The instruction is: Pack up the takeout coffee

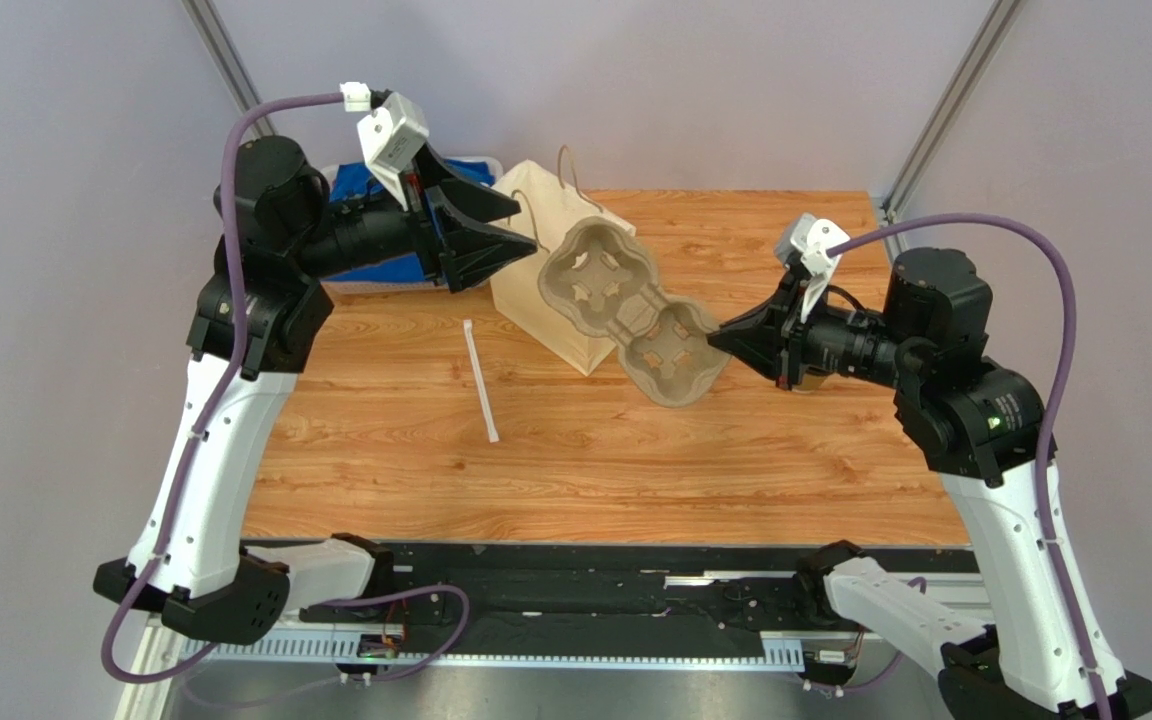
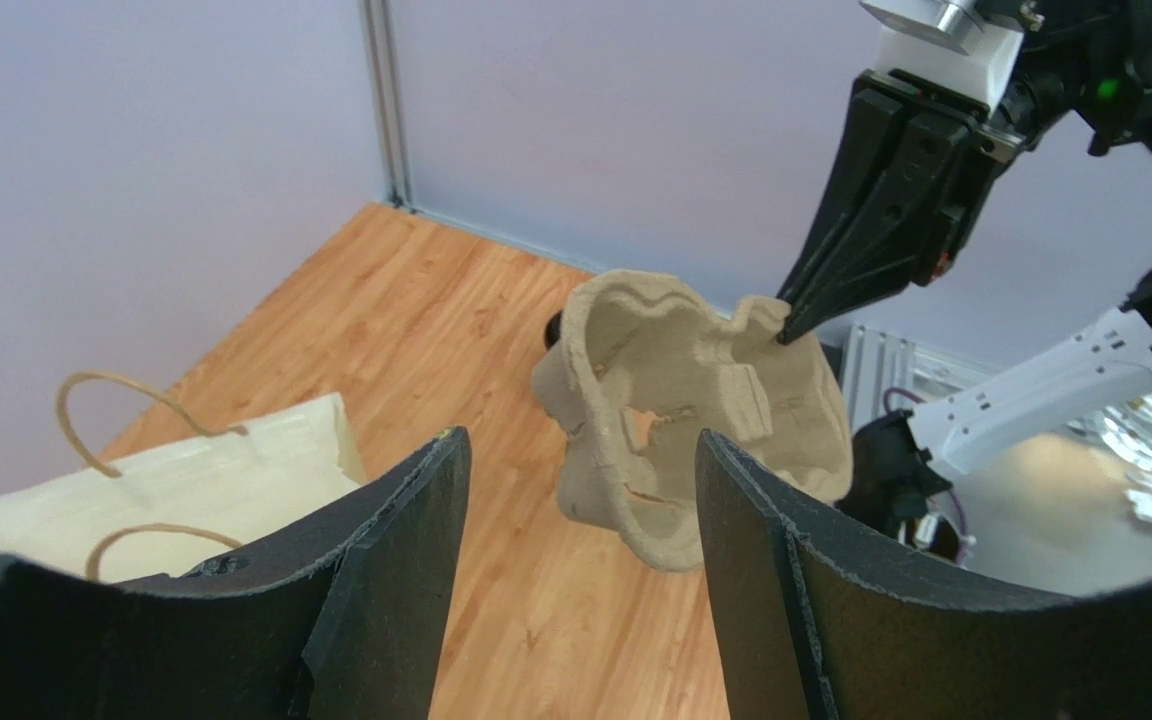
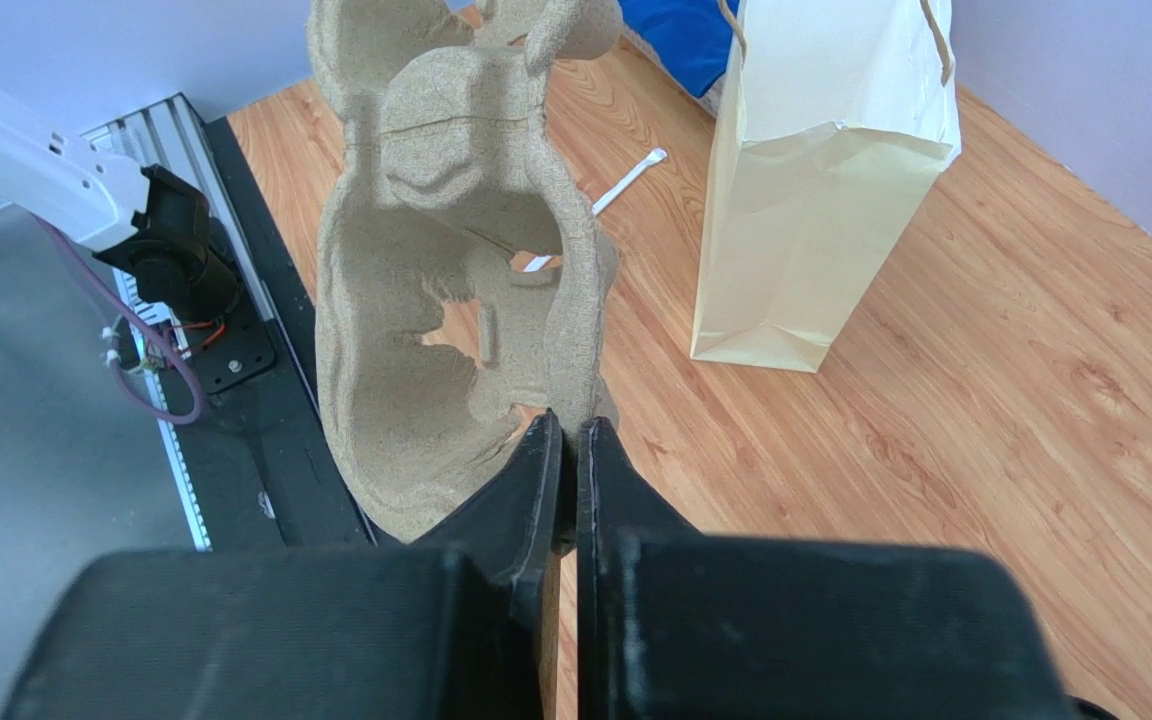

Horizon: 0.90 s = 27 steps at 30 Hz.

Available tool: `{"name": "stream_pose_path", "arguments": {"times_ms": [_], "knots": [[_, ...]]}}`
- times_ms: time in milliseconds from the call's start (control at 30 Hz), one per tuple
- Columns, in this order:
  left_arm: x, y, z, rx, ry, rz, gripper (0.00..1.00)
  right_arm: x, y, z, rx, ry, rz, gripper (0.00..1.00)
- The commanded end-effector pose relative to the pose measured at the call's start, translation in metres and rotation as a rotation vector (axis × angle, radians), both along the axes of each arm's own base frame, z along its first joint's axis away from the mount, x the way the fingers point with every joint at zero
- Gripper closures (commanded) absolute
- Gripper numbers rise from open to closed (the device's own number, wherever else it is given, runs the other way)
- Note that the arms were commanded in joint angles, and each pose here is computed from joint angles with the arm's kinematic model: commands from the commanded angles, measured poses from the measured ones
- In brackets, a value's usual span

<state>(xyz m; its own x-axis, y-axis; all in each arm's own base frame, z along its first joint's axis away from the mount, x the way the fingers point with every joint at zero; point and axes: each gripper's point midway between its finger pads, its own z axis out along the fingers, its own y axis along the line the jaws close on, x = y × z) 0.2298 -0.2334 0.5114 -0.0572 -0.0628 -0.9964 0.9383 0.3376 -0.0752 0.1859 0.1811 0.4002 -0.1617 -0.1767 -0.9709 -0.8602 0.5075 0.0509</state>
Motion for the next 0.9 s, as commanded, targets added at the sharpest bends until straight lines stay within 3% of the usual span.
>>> {"name": "stream_pose_path", "arguments": {"times_ms": [0,200,600,867], "knots": [[-0.012,-0.007,-0.009,-0.009,0.058,-0.061,0.35,0.001,0.002,0.005,-0.023,-0.061,-0.004,1.0],[-0.015,-0.014,-0.033,0.008,0.146,-0.097,0.35,0.001,0.007,0.004,-0.038,-0.072,0.009,1.0],[-0.014,-0.015,-0.053,0.046,0.175,-0.081,0.49,0.0,0.016,0.005,-0.04,-0.081,0.035,1.0],[-0.009,-0.012,-0.063,0.076,0.184,-0.055,0.51,0.001,0.017,0.008,-0.042,-0.098,0.023,1.0]]}}
